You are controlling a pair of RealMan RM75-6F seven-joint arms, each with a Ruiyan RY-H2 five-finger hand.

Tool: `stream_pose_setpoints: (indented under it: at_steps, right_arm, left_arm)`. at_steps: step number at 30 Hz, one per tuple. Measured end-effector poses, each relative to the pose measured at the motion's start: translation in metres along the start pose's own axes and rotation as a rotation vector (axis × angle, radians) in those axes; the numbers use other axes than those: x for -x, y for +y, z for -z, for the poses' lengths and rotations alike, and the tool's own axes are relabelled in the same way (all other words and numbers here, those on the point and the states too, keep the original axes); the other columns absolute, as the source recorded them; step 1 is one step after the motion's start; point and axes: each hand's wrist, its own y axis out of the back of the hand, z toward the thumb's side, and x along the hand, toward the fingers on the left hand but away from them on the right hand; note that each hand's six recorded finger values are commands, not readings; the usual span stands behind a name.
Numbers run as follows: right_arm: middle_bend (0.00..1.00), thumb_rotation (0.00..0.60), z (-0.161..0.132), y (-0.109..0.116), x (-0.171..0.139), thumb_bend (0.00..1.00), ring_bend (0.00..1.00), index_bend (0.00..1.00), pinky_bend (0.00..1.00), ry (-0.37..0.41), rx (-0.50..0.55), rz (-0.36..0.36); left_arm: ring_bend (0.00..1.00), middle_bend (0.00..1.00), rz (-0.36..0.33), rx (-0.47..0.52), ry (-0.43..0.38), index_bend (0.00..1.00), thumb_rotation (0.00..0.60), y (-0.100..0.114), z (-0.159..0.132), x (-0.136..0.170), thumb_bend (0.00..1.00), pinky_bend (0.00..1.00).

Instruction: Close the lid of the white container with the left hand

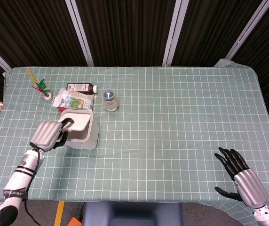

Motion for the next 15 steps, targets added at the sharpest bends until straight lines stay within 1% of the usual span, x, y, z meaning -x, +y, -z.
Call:
stream_pose_setpoints:
  at_steps: [2, 5, 7, 11, 13, 15]
  right_arm:
    - [0.00, 0.600, -0.001, -0.001, -0.001, 0.21, 0.00, 0.00, 0.00, 0.004, 0.001, -0.004]
    - [0.00, 0.600, -0.002, -0.002, -0.001, 0.21, 0.00, 0.00, 0.00, 0.007, 0.002, -0.009]
    - [0.00, 0.600, -0.002, -0.002, -0.002, 0.21, 0.00, 0.00, 0.00, 0.007, 0.002, -0.009]
    - [0.00, 0.600, -0.003, -0.002, -0.002, 0.21, 0.00, 0.00, 0.00, 0.007, 0.002, -0.007]
    - [0.00, 0.600, -0.003, -0.002, -0.002, 0.21, 0.00, 0.00, 0.00, 0.007, 0.002, -0.009]
    - [0.00, 0.600, -0.003, -0.002, -0.003, 0.21, 0.00, 0.00, 0.00, 0.007, 0.003, -0.009]
  left_arm:
    - [1.00, 1.00, 0.046, -0.019, -0.002, 0.25, 0.600, -0.012, 0.005, 0.010, 0.63, 1.00]
    - [1.00, 1.00, 0.086, -0.034, -0.001, 0.24, 0.600, -0.026, 0.011, 0.017, 0.62, 1.00]
    - [1.00, 1.00, 0.102, -0.033, 0.004, 0.24, 0.600, -0.032, 0.015, 0.018, 0.62, 1.00]
    - [1.00, 1.00, 0.158, -0.036, 0.014, 0.26, 0.600, -0.049, 0.023, 0.019, 0.63, 1.00]
    - [1.00, 1.00, 0.188, -0.033, 0.017, 0.22, 0.600, -0.056, 0.025, 0.019, 0.63, 1.00]
    - [0.97, 0.99, 0.202, -0.023, 0.020, 0.12, 0.600, -0.060, 0.026, 0.019, 0.63, 1.00]
